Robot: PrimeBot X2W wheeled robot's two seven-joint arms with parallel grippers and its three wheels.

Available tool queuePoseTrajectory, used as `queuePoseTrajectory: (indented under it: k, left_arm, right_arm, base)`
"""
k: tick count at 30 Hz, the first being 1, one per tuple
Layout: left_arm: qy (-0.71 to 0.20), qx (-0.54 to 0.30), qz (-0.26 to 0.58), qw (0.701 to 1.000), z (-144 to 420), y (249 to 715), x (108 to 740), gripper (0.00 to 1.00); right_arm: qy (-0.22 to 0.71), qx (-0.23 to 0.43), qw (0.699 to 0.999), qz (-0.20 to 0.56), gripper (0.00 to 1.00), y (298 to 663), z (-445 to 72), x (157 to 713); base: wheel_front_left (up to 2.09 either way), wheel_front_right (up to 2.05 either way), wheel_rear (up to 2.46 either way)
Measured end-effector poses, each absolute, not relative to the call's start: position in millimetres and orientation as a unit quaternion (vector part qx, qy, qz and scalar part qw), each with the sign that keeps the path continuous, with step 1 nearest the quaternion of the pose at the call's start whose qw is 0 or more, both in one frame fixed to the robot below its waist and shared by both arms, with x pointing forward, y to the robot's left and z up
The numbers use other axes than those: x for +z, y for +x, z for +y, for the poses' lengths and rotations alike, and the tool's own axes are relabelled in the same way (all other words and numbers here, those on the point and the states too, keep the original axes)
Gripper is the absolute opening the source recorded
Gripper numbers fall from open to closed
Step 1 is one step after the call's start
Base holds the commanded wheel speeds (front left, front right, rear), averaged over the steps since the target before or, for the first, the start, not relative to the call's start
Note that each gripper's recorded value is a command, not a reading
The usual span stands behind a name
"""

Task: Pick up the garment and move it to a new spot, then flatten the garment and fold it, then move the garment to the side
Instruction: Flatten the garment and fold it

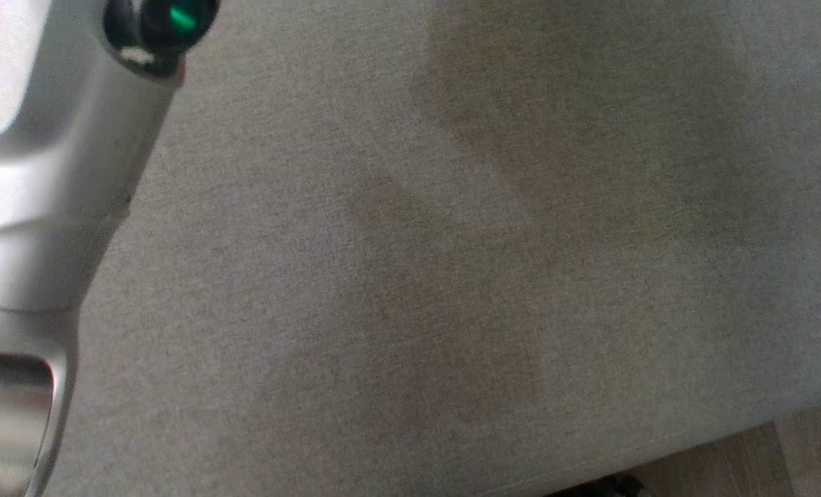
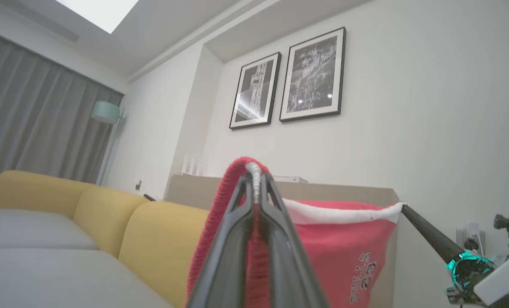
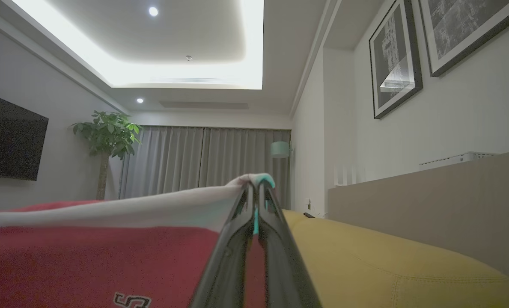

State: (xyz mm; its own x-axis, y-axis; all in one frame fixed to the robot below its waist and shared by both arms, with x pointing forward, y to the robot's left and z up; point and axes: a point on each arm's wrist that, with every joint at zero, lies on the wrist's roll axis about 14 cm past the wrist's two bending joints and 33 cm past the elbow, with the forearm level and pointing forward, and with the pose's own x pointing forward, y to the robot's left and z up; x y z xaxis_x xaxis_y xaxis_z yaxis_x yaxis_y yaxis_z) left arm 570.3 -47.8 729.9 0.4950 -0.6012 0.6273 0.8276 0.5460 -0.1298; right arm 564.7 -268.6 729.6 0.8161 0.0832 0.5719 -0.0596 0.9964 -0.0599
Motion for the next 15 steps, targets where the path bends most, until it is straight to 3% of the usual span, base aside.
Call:
queuePoseTrajectory:
  k: [4, 8, 11, 15]
  left_arm:
    - [-0.216, -0.430, -0.222, 0.848, -51, 573, 686, 0.00]
    - [-0.224, -0.419, -0.115, 0.872, -48, 555, 598, 0.00]
    - [-0.251, -0.397, -0.012, 0.883, -40, 508, 519, 0.00]
    - [-0.268, -0.379, 0.058, 0.884, -34, 451, 475, 0.00]
  right_arm:
    - [-0.022, 0.045, 0.958, -0.281, 0.00, 564, -264, 706]
    - [-0.006, 0.044, 0.980, -0.197, 0.00, 542, -265, 631]
    - [0.043, 0.010, 0.992, -0.120, 0.00, 498, -271, 561]
    - [0.080, -0.025, 0.993, -0.080, 0.00, 444, -275, 528]
  base:
    - [0.00, 0.00, 0.00]
    - [0.00, 0.00, 0.00]
    - [0.00, 0.00, 0.00]
    - [0.00, 0.00, 0.00]
